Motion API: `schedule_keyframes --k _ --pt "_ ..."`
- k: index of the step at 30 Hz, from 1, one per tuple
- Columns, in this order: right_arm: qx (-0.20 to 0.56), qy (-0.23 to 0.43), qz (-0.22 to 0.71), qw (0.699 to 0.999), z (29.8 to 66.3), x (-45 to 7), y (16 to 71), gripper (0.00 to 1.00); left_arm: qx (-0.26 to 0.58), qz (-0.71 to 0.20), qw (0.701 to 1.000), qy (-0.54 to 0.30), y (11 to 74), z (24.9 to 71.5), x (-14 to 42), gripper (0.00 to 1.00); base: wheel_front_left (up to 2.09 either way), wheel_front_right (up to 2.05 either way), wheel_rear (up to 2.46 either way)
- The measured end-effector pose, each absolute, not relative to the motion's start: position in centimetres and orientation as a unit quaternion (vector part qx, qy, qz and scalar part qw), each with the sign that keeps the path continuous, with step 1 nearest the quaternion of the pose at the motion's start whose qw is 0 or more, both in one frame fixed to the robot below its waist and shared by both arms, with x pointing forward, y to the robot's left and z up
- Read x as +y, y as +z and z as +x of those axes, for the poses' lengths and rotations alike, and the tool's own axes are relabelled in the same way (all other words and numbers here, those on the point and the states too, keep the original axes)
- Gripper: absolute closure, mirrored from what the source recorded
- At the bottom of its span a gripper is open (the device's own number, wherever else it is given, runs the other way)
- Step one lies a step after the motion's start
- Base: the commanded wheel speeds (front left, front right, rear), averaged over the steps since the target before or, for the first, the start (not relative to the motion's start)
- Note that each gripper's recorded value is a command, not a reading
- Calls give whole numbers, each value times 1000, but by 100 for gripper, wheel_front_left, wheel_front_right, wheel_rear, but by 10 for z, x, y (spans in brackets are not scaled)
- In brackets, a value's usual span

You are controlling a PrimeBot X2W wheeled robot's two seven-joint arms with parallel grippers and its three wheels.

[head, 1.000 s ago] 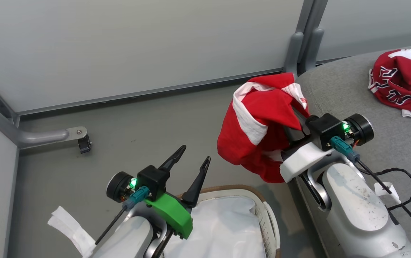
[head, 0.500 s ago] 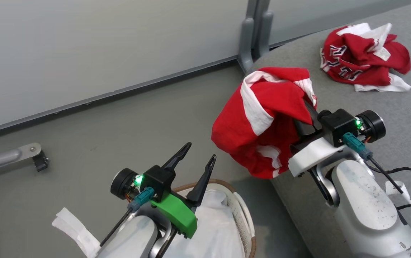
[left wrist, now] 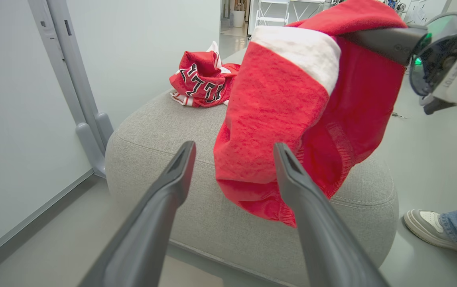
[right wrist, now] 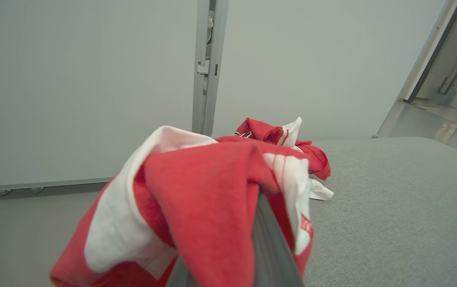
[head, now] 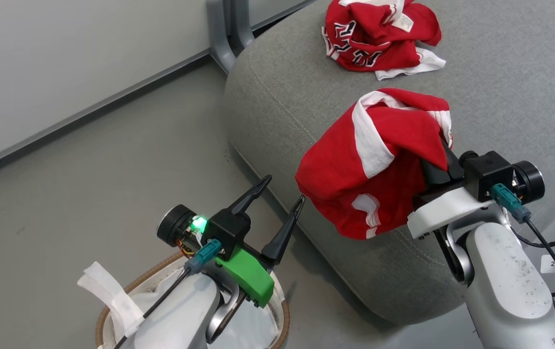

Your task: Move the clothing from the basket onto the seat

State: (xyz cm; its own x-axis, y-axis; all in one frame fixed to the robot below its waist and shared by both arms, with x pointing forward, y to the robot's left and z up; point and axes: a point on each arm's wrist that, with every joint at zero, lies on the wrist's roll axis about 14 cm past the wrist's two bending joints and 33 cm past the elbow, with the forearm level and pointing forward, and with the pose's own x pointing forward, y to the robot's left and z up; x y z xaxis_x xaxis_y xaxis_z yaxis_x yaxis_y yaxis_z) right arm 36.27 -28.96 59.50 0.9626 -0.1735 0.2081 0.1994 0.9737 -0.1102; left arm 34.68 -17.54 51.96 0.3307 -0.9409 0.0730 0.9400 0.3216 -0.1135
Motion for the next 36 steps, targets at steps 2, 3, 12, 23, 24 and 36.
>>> schedule_keyframes --k 2,3,12,23,24,36 --pt "-89 -106 -67 988 361 -297 589 100 8 -73 806 -588 515 346 -183 0 0 0 0" --pt "-84 -111 -66 988 361 -299 586 100 11 -77 803 -591 513 347 -185 0 0 0 0" --pt "-90 -110 -79 987 391 -312 597 100 20 -101 793 -600 501 353 -191 0 0 0 0" --pt "-166 -134 -209 954 464 -386 705 100 14 -99 832 -546 488 395 -151 0 0 0 0" --pt "-169 -142 -207 953 469 -394 710 100 15 -98 836 -540 486 399 -147 0 0 0 0" --pt "-59 -208 -170 962 549 -453 642 100 31 -87 884 -459 446 446 -87 0 0 0 0"
